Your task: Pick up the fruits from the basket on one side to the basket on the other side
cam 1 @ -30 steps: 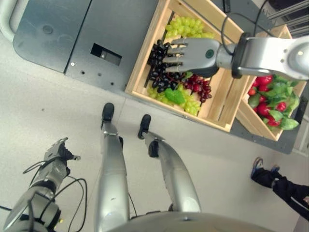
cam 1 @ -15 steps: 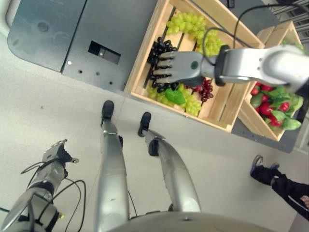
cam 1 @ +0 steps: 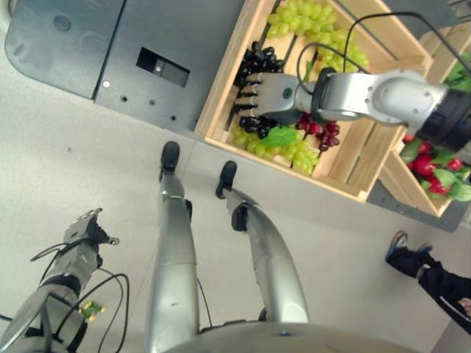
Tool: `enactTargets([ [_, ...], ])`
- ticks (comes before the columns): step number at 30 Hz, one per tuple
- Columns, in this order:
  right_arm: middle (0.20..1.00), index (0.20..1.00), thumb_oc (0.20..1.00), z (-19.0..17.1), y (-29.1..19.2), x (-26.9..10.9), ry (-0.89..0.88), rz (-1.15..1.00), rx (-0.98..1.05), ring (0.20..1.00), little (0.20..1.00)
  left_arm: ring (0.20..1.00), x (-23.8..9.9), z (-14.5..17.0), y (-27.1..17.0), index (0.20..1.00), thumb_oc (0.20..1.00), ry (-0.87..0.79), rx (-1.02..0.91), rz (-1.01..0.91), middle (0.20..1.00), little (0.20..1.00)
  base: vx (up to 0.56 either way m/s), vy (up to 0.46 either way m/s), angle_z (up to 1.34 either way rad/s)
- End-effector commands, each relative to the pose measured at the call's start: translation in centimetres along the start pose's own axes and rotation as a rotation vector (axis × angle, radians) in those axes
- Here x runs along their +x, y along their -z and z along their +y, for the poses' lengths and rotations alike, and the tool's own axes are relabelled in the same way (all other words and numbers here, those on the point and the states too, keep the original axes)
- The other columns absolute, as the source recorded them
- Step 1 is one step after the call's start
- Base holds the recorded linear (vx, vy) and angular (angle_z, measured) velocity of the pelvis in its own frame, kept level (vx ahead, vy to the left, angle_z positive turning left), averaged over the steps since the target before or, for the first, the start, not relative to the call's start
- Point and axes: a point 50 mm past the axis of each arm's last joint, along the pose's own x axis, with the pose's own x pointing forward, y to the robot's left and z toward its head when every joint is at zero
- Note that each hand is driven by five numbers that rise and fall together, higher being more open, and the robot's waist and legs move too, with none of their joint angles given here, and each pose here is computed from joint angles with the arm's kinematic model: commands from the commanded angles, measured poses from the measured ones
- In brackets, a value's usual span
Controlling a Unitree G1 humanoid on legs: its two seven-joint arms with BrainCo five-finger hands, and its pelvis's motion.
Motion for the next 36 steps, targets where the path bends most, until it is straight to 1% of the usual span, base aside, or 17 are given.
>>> enactTargets([
  [1, 1.0, 1.0, 1.0, 1.1, 2.3, -2.4, -0.042, 0.121, -0.028, 1.0, 1.0, 1.0, 0.2, 0.8, -0.8, 1.0, 1.0, -0.04, -0.02, -0.034, 1.0, 1.0, 0.01, -0.014, 0.04],
  [12, 1.0, 1.0, 1.0, 1.4, 1.8, -2.0, -0.047, 0.106, -0.012, 1.0, 1.0, 1.0, -0.1, 0.9, -0.4, 1.0, 1.0, -0.038, -0.001, -0.054, 1.0, 1.0, 0.01, -0.018, 0.04],
  [14, 1.0, 1.0, 1.0, 1.2, 2.1, -2.0, -0.044, 0.115, -0.011, 1.0, 1.0, 1.0, 0.0, 1.1, -0.8, 1.0, 1.0, -0.045, -0.006, -0.068, 1.0, 1.0, 0.02, -0.014, 0.08],
  [15, 1.0, 1.0, 1.0, 1.4, 1.9, -1.5, -0.045, 0.113, 0.0, 1.0, 1.0, 1.0, -0.3, 0.2, -0.8, 1.0, 1.0, -0.023, -0.006, -0.068, 1.0, 1.0, 0.05, -0.029, 0.07],
  [17, 1.0, 1.0, 1.0, 1.3, 2.2, -1.5, -0.047, 0.128, -0.004, 1.0, 1.0, 1.0, -0.1, 0.4, -1.2, 1.0, 1.0, -0.032, -0.014, -0.08, 1.0, 1.0, -0.03, 0.0, -0.01],
  [21, 1.0, 1.0, 1.0, 1.8, 2.5, -0.9, -0.053, 0.156, 0.0, 1.0, 1.0, 1.0, -0.7, -1.6, -1.5, 1.0, 1.0, 0.006, -0.022, -0.083, 1.0, 1.0, 0.01, -0.015, 0.0],
  [25, 1.0, 1.0, 1.0, 1.9, 2.6, -0.8, -0.051, 0.163, -0.007, 1.0, 1.0, 1.0, -0.9, -2.3, -1.5, 1.0, 1.0, 0.013, -0.04, -0.065, 1.0, 1.0, 0.02, -0.008, 0.01],
  [26, 0.812, 0.812, 0.812, 1.3, 2.8, -0.7, -0.025, 0.169, -0.017, 0.812, 0.812, 1.0, -1.0, -2.9, -1.5, 1.0, 1.0, 0.012, -0.047, -0.037, 1.0, 1.0, -0.05, -0.003, 0.0],
  [27, 0.573, 0.573, 0.573, 1.1, 3.1, -0.7, -0.022, 0.176, -0.026, 0.573, 0.573, 1.0, -0.8, -2.8, -1.8, 1.0, 1.0, 0.003, -0.049, -0.039, 1.0, 1.0, 0.0, 0.0, 0.0],
  [28, 0.382, 0.382, 0.382, 1.2, 2.7, -0.5, -0.018, 0.164, -0.024, 0.382, 0.382, 1.0, -0.9, -3.0, -1.7, 1.0, 1.0, 0.003, -0.039, -0.033, 1.0, 1.0, -0.04, -0.002, 0.0],
  [29, 0.341, 0.341, 0.341, 1.0, 2.9, -0.6, -0.014, 0.172, -0.03, 0.341, 0.341, 1.0, -0.8, -2.8, -2.0, 1.0, 1.0, -0.009, -0.049, -0.032, 1.0, 1.0, 0.0, 0.0, 0.0],
  [30, 0.2, 0.2, 0.2, 1.1, 2.9, -0.6, -0.015, 0.173, -0.03, 0.2, 0.2, 1.0, -0.9, -3.2, -1.9, 1.0, 1.0, -0.003, -0.059, -0.015, 1.0, 1.0, 0.0, 0.0, 0.0],
  [31, 0.2, 0.2, 0.2, 1.3, 2.5, -0.4, -0.016, 0.162, -0.022, 0.2, 0.2, 1.0, -1.1, -3.6, -1.6, 1.0, 1.0, 0.009, -0.054, -0.008, 1.0, 1.0, 0.06, -0.03, 0.04],
  [36, 0.2, 0.2, 0.2, 0.7, 2.9, -0.6, 0.008, 0.171, -0.044, 0.2, 0.2, 1.0, -0.9, -3.4, -2.0, 1.0, 1.0, -0.028, -0.052, 0.006, 1.0, 1.0, -0.01, -0.01, 0.03],
])
